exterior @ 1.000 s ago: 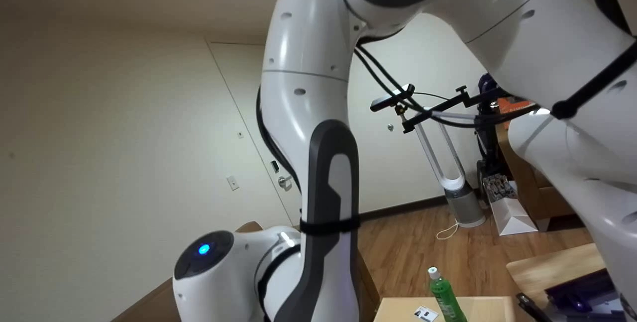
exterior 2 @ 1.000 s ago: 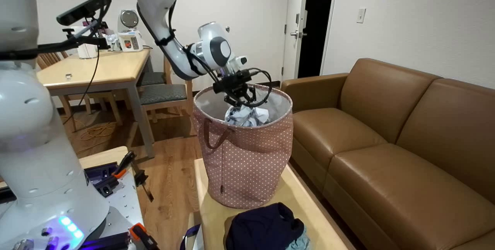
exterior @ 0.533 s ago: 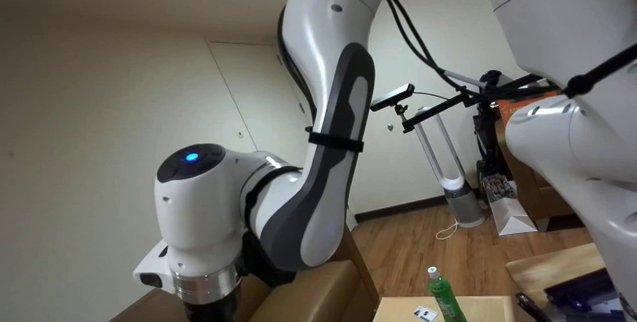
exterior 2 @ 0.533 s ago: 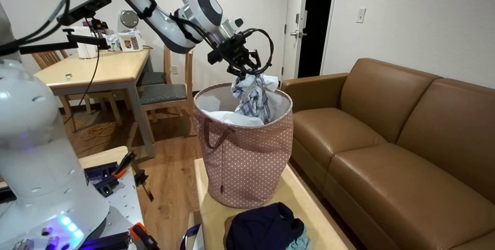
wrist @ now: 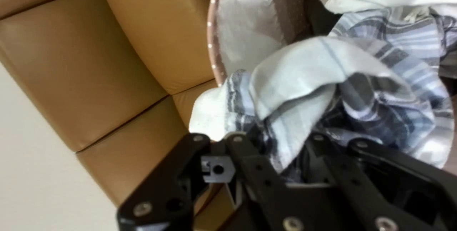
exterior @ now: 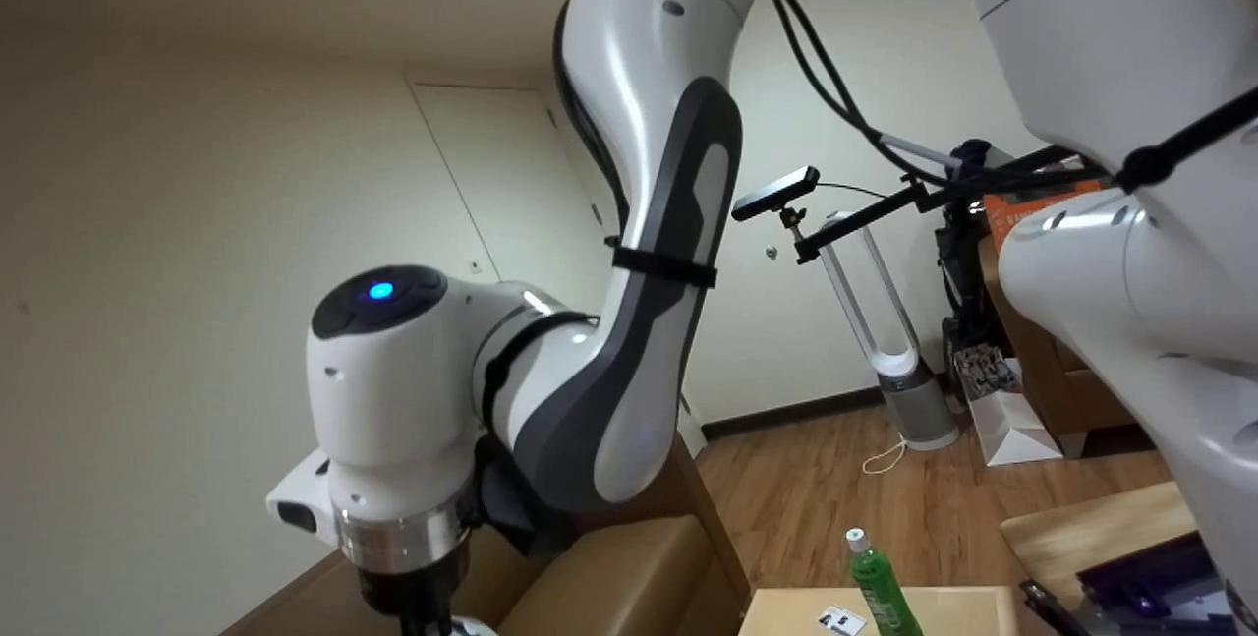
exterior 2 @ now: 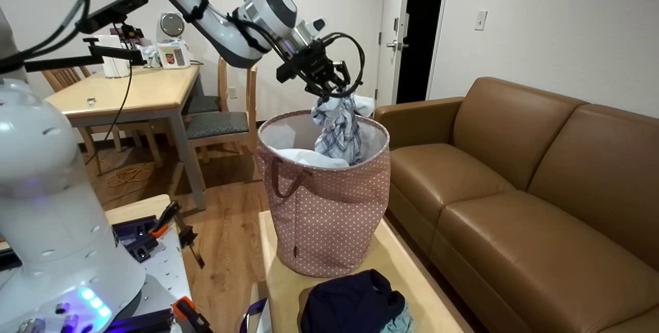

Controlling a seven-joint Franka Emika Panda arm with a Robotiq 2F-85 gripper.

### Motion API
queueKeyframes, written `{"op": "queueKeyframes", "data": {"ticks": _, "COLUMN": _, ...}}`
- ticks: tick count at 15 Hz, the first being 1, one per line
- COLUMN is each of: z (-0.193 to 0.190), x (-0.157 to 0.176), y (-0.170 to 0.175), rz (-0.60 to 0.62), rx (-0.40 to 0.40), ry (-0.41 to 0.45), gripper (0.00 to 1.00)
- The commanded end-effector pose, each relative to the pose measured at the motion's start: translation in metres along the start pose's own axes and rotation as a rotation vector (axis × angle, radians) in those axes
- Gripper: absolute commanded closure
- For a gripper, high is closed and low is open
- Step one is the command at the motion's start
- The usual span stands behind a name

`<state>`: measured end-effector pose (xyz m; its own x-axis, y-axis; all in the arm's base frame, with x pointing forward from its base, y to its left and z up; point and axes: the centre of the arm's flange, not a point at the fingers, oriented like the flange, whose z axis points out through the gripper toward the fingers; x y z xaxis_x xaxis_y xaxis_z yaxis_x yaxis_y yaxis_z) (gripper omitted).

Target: Remove the shirt from the laundry bag

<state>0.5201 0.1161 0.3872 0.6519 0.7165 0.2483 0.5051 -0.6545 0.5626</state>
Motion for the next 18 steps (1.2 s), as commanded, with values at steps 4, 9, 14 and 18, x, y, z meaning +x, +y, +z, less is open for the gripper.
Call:
{"op": "queueKeyframes", "data": {"ticks": 4, "z": -0.144, "x": -0.051, "y": 0.055, "rz": 0.303, "rx": -0.202, "ry": 0.064, "gripper": 0.94}}
{"op": "queueKeyframes", "data": {"ticks": 9, "z": -0.224, "x": -0.120, "y": 0.072, "rz": 0.549, "rx": -0.329, "ry": 0.027, "gripper": 0.94}}
{"op": "queueKeyframes", "data": {"ticks": 14, "z": -0.224, "x": -0.140, "y": 0.082, "rz": 0.609, "rx": -0.359, "ry": 0.012, "gripper": 0.85}}
{"op": "queueKeyframes", "data": {"ticks": 18, "z": -0.229, "x": -0.152, "y": 0.082, "rz": 0.662, "rx": -0.389, "ry": 0.028, "gripper": 0.94}}
